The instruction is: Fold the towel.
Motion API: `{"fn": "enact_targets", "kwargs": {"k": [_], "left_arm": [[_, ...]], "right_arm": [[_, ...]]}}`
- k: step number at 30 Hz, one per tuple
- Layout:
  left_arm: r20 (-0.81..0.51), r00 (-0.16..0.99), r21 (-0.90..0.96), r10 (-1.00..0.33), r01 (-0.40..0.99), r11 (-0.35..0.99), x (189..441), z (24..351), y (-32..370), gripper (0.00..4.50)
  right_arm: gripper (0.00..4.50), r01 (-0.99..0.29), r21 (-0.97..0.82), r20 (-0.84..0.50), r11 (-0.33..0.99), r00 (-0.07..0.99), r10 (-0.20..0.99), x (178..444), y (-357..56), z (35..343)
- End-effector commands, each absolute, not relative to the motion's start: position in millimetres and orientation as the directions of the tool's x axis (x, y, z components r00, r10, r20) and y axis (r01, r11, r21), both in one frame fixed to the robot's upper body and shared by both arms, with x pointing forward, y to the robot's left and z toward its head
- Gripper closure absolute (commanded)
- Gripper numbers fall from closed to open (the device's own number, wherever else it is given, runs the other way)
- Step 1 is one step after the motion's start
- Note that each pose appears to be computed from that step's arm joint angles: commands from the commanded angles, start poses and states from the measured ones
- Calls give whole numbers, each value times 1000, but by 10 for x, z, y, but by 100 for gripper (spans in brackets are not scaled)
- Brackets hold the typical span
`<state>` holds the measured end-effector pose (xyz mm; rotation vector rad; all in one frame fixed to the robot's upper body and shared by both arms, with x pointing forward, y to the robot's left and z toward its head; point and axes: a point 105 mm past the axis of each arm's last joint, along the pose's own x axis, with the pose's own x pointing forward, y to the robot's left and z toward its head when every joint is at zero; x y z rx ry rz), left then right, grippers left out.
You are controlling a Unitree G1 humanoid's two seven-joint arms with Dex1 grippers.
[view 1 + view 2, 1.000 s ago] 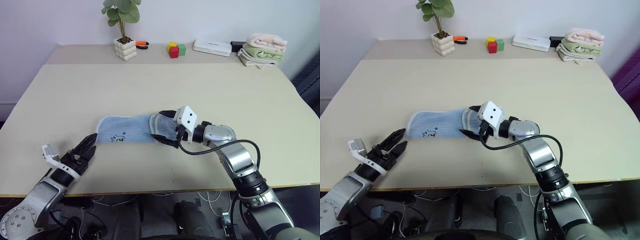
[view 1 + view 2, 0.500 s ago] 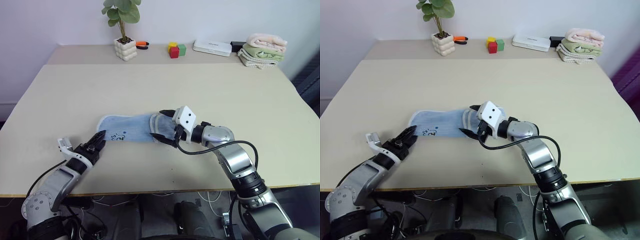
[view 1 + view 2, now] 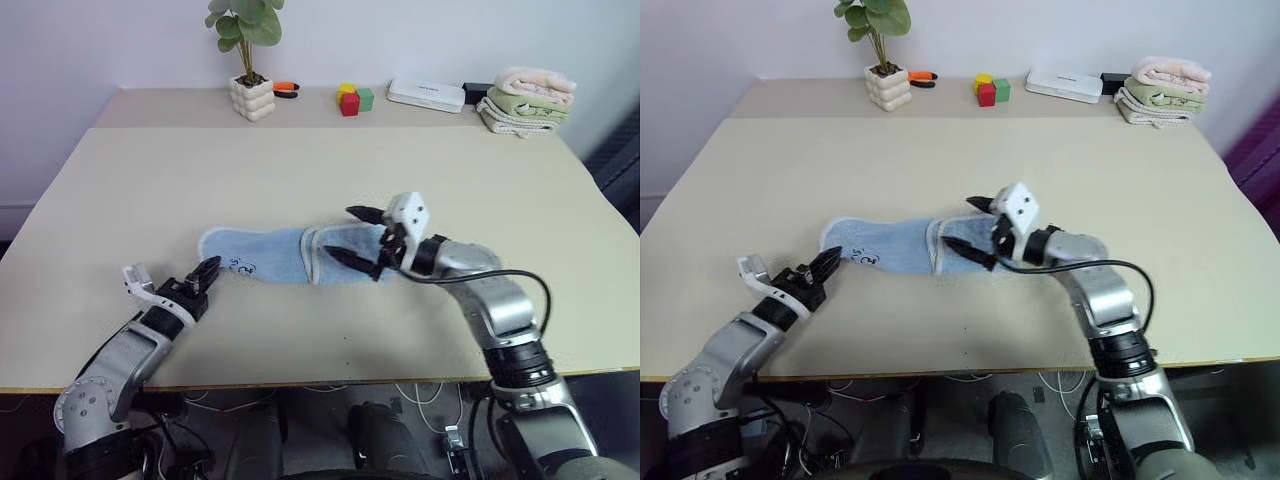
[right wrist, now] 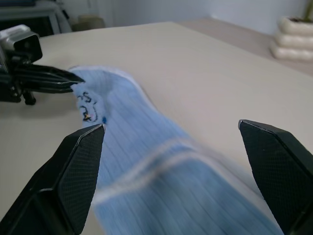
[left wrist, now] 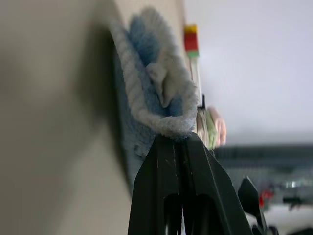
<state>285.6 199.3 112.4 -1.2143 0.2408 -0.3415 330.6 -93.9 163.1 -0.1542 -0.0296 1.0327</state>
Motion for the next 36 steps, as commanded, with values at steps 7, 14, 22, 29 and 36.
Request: {"fn": "enact_targets", "kwargs": {"k": [7, 14, 22, 29, 36], "left_arm": [[94, 747, -711, -659, 514, 481, 2894, 1647, 1452, 444], [120, 572, -618, -811, 683, 390, 3000, 1776, 887, 444], [68, 416, -564, -907, 766, 309, 3084, 1616, 415, 444], [48, 320, -526, -946, 813, 248, 3225, 1516, -12, 444], [-18, 304, -501, -953, 822, 272, 3300, 1320, -195, 444]], "right_arm": [[0, -803, -187, -67, 566, 585, 808, 3390, -1305, 1715], [0, -818, -111, -82, 564, 573, 816, 3273, -1589, 1781], [0, -795, -132, -115, 592, 605, 788, 3109, -1867, 1770], [0, -774, -135, -108, 619, 632, 767, 3040, -1912, 1778], [0, -736, -152, -97, 659, 675, 731, 2988, -2031, 1816]]}}
